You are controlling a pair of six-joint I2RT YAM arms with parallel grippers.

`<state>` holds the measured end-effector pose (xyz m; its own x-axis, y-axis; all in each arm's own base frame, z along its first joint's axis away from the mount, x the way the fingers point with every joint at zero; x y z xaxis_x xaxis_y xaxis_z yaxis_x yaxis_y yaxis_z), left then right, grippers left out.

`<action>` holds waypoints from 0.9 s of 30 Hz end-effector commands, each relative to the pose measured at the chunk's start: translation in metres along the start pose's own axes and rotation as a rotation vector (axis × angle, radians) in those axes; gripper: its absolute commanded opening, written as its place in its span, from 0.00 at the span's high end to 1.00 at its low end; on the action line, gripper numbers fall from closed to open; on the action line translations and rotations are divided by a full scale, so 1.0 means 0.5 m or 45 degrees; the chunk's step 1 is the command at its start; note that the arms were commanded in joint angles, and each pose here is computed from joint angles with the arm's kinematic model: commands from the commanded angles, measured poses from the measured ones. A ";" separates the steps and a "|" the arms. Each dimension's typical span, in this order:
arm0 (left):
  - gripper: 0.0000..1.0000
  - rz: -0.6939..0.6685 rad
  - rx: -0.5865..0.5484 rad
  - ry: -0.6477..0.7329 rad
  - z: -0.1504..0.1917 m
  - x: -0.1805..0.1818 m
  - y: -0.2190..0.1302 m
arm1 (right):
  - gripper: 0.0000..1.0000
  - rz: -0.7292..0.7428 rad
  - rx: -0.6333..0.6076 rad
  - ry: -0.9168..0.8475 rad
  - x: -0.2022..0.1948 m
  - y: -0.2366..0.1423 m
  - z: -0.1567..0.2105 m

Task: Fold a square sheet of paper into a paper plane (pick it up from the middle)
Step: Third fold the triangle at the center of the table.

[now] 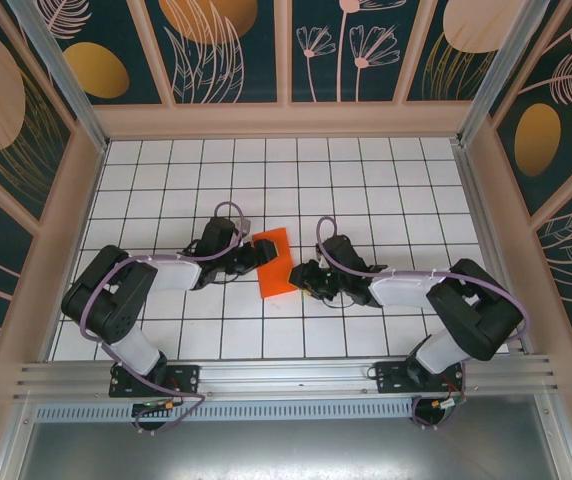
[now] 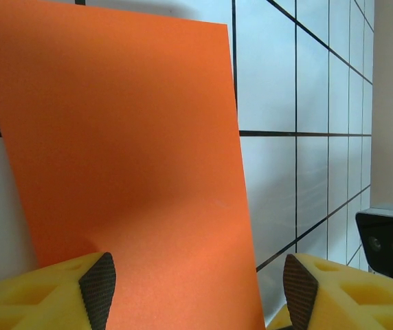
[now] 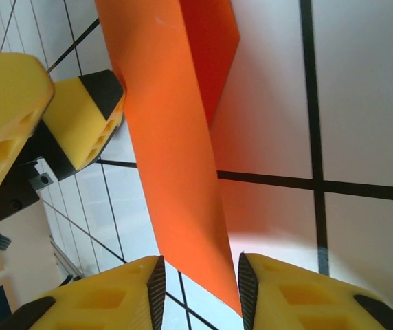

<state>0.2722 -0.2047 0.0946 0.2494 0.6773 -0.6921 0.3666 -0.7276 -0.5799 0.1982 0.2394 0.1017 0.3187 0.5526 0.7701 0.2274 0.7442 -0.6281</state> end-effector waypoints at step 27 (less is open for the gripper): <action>0.41 -0.007 -0.038 0.155 -0.030 -0.033 -0.018 | 1.00 0.088 -0.042 0.052 -0.015 -0.005 0.013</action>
<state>0.2701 -0.2027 0.0935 0.2664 0.6953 -0.6675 0.3580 -0.7143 -0.6013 0.1927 0.2404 0.0972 0.3652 0.5625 0.7418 0.2254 0.7197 -0.6567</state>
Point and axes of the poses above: each hand's point on the last joint's axis, 136 mm out from that joint toward the fingers, its own y axis out along the fingers, its own x axis along the line the jaws close on, z = x × y, the point moved 8 cm from there along -y, back along the fingers, and after that the axes turned 14 degrees about y, right-handed, at the moved point
